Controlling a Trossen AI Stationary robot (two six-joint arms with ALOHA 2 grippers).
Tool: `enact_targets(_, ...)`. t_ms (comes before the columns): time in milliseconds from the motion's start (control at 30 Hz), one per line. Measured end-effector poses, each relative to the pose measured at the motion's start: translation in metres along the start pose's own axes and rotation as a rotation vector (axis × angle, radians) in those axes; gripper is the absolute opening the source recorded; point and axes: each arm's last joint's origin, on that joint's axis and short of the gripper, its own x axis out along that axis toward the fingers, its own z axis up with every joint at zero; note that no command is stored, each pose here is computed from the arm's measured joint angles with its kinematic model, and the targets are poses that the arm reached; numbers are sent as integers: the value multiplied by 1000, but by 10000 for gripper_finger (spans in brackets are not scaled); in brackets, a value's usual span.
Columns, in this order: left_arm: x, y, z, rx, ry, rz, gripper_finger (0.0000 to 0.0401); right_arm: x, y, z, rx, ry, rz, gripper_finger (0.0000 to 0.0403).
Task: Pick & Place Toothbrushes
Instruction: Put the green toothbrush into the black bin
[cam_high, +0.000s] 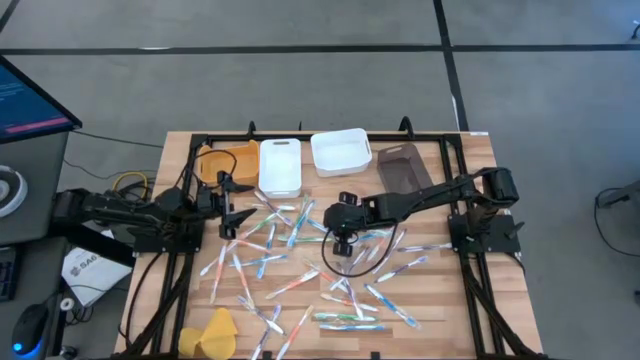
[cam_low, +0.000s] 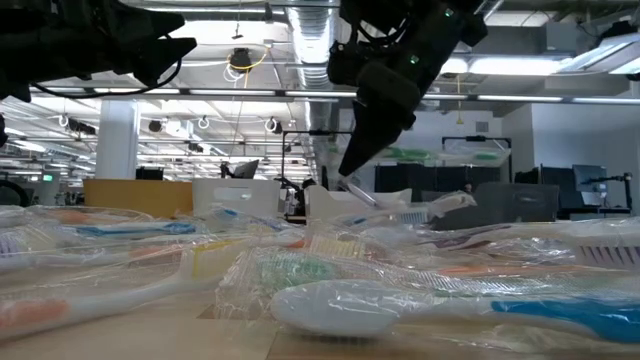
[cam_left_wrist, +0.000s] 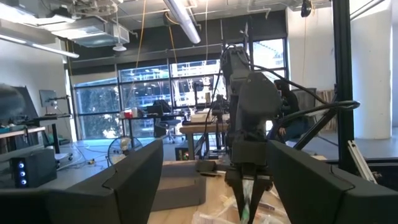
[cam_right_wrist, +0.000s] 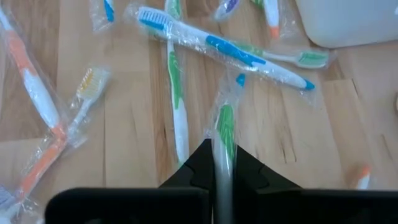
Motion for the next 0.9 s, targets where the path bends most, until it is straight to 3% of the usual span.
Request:
enact_targets(567,0,0,0,0,-1,0,281,0,0,-3,-3,26,-7,12)
enact_targets(767,0,0,0,0,0,0,281,0,0,-3,-3,26,-7,42)
enact_targets(900,0,0,0,0,0,0,281,0,0,-3,-5,29,-7,24)
